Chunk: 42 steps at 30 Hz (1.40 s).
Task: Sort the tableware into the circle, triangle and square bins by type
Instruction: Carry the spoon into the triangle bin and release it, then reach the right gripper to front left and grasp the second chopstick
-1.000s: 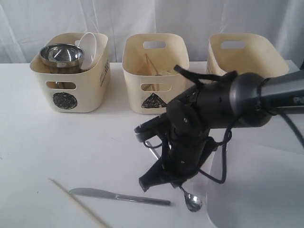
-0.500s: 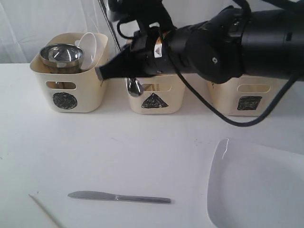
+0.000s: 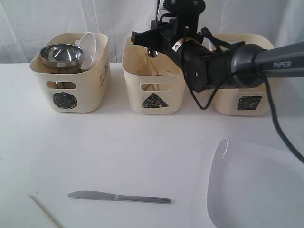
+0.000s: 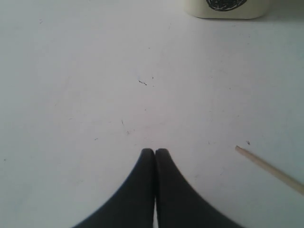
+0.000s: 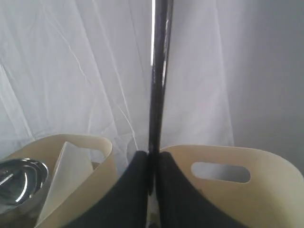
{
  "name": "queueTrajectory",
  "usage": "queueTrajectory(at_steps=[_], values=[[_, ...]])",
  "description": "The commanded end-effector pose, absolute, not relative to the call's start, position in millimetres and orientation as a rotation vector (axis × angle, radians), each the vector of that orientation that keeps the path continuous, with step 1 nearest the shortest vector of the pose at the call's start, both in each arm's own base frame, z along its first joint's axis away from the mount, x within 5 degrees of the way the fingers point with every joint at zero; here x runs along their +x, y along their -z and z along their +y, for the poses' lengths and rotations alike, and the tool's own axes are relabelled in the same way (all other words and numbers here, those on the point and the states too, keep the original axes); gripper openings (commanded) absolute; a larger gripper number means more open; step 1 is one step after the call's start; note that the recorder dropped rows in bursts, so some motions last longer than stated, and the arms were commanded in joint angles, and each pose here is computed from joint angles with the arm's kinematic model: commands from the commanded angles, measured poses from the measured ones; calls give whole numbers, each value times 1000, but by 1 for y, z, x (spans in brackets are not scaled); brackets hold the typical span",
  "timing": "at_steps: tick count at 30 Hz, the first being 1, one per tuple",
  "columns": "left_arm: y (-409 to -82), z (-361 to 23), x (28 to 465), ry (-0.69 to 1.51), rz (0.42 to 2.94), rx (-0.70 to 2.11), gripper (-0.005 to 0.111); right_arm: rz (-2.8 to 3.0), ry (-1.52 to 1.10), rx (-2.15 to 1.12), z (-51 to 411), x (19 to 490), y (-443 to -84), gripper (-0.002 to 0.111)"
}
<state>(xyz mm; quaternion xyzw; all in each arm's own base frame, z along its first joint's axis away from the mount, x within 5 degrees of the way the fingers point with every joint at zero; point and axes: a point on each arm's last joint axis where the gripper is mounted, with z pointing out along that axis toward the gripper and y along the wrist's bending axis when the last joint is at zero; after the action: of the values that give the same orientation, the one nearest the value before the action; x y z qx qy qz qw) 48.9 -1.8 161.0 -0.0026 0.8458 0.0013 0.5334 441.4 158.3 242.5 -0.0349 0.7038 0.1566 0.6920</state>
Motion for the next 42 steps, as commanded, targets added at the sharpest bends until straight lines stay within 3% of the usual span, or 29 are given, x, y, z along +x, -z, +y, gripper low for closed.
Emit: queueTrajectory(at_steps=[1, 6, 8, 13, 17, 18, 23, 33, 42], values=[[-159, -2, 49, 4, 2020, -10, 0, 1617, -193, -247, 165, 469, -229, 1], [-159, -2, 49, 4, 2020, -10, 0, 1679, -186, -278, 167, 475, -227, 38], [-159, -2, 49, 4, 2020, -10, 0, 1731, -192, -293, 167, 472, -230, 43], [-159, -2, 49, 4, 2020, -10, 0, 2204, -230, -448, 162, 432, -245, 36], [-159, -2, 49, 4, 2020, -10, 0, 2421, -189, -868, 168, 382, -267, 2], [-159, -2, 49, 4, 2020, -10, 0, 2442, -202, -913, 175, 374, -267, 0], [-159, -2, 49, 4, 2020, -10, 0, 2430, -293, -1246, 268, 310, -250, 0], [-159, -2, 49, 4, 2020, -10, 0, 2570, -292, -1431, 323, 268, -189, 2], [-159, -2, 49, 4, 2020, -10, 0, 2542, -283, -1615, 356, 230, -160, 39]])
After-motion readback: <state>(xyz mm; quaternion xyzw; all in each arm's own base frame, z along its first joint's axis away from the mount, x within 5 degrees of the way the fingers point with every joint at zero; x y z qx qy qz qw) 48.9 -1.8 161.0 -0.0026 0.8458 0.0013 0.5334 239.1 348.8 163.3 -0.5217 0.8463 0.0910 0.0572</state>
